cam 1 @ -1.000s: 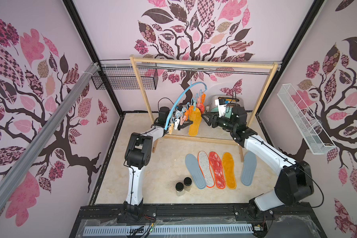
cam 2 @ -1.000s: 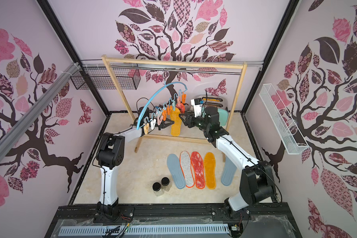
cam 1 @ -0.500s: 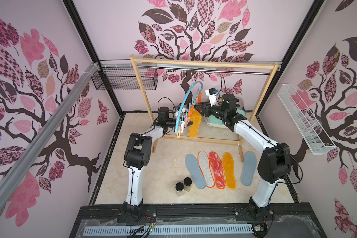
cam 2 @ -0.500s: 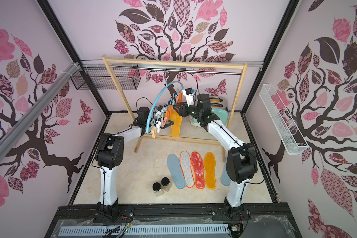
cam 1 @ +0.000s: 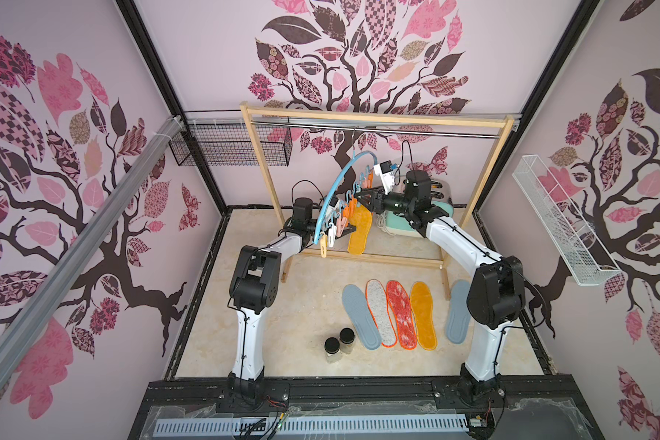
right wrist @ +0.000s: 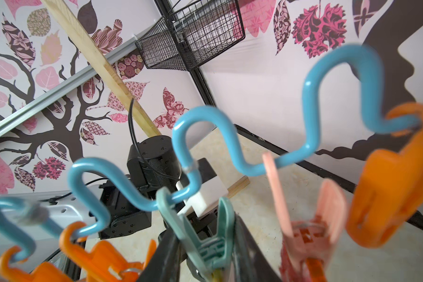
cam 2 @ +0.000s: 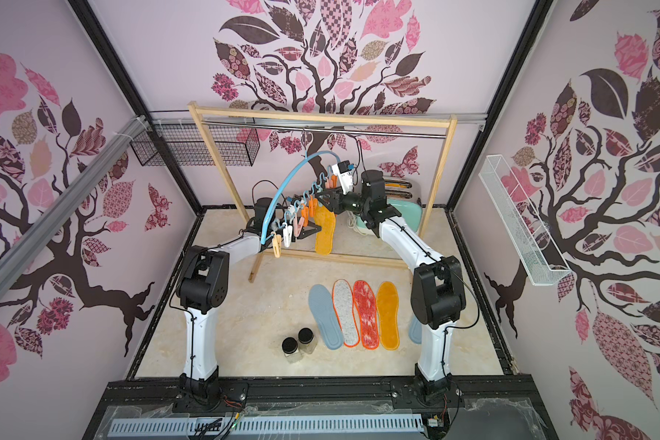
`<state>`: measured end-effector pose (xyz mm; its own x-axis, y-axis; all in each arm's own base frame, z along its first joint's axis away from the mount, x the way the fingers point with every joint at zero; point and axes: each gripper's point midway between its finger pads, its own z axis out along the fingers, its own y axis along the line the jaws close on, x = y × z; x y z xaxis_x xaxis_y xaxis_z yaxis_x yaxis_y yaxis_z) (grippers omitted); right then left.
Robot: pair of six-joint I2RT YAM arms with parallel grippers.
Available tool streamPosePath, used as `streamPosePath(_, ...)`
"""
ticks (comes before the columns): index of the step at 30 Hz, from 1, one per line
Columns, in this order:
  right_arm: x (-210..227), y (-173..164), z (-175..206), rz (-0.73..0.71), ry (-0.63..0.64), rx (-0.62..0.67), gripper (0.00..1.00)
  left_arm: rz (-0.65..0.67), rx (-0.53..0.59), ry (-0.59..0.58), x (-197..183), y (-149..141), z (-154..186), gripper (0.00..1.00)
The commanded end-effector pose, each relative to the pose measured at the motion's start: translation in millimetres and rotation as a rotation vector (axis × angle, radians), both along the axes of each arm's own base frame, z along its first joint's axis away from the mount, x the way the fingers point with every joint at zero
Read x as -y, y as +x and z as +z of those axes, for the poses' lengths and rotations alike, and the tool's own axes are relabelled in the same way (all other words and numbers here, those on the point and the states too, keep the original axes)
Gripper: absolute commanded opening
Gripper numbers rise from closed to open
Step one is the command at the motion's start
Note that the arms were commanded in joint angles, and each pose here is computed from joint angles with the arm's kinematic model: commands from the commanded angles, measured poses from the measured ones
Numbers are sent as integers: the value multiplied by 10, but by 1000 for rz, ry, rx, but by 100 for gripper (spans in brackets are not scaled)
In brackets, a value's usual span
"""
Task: Take the shoe insoles off the hanger
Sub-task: Open the clamp at the hanger.
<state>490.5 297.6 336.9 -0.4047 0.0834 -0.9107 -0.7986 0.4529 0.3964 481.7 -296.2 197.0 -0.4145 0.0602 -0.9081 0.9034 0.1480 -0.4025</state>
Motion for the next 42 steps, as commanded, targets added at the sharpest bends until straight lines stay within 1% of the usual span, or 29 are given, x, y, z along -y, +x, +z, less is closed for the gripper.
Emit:
streamPosePath(1,-39,41,52,27,18,12,29,-7,27,-7,-36,-38,149,0)
streamPosePath(9,-36,34,93,27,26,18,17,-4,20,-4,-33,-27,129,0)
streamPosePath(16,6,80,73,2,20,14,14,26,-1,20,-51,2,70,0)
streamPosePath(23,52,130,28,-13,19,7,13,86,-43,54,-123,2,54,0)
streamPosePath(24,58,133,31,-15,21,7,13,93,-88,66,-150,-29,0,0)
streamPosePath(25,63,138,11,-16,21,3,13,97,-99,64,-163,-41,1,0)
streamPosePath(27,74,144,12,-16,26,1,13,135,-130,80,-205,-55,-27,0)
streamPosePath(30,89,147,-25,-19,26,-9,13,231,-179,140,-333,-43,-114,0)
streamPosePath(35,107,157,-86,-24,24,-20,13,340,-240,211,-495,-101,-181,0)
streamPosePath(37,111,159,-92,-24,22,-16,13,417,-294,271,-601,-87,-259,0)
streamPosePath(39,122,169,-130,-33,10,-19,13,506,-372,350,-741,-87,-391,0)
streamPosePath(42,144,171,-143,-37,5,-21,13,567,-455,386,-841,-193,-493,0)
